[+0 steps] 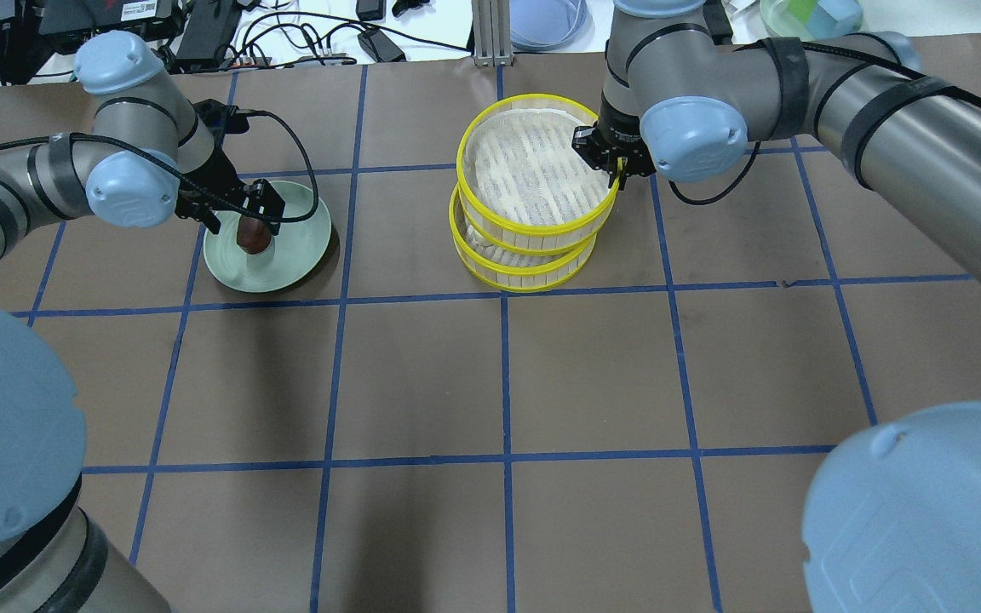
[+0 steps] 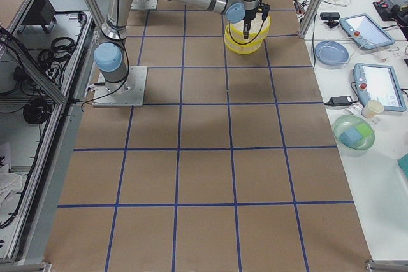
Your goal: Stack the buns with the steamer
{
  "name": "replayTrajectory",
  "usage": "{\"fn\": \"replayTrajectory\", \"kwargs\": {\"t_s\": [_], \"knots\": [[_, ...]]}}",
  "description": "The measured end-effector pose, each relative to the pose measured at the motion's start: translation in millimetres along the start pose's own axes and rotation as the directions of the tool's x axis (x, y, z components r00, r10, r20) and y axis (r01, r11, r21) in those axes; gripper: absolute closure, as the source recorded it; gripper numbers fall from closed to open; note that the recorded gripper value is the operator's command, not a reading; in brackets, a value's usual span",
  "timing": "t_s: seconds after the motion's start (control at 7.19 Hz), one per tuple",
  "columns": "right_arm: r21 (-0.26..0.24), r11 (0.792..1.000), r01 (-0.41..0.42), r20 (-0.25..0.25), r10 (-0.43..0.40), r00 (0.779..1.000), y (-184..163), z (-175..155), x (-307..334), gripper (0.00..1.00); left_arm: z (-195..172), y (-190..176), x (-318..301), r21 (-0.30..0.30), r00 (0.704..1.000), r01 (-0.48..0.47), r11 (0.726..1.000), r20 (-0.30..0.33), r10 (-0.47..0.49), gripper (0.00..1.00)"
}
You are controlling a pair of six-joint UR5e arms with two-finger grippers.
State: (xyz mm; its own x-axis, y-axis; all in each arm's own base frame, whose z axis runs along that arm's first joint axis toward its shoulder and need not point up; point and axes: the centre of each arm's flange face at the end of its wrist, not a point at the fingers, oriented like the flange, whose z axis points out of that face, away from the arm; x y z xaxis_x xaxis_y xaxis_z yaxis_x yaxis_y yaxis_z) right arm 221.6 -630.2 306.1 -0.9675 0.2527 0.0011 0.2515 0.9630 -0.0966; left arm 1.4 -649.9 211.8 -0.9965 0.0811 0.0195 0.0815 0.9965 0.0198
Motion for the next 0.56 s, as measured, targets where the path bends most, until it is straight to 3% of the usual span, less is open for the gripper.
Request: {"fn": "replayTrajectory", "kwargs": {"t_s": [0.14,0.28,0.56], "knots": [[-0.004,1.0,0.004,0.001,-0.004,1.0,7,2,-9,1.0,14,-2,-2,-0.016,1.0,-0.014,1.0,-0.004,0.014,0.6],[-0.006,1.0,0.012,-0.001,-0.012,1.0,10,5,-14,1.0,24,-3,-3,-0.027,1.0,-0.024,0.999,-0.008,0.024,0.83],[-0.005,1.0,0.016,-0.01,-0.016,1.0,11,9,-16,1.0,32,-4,-3,-0.031,1.0,-0.029,0.999,-0.011,0.029,1.0]]}}
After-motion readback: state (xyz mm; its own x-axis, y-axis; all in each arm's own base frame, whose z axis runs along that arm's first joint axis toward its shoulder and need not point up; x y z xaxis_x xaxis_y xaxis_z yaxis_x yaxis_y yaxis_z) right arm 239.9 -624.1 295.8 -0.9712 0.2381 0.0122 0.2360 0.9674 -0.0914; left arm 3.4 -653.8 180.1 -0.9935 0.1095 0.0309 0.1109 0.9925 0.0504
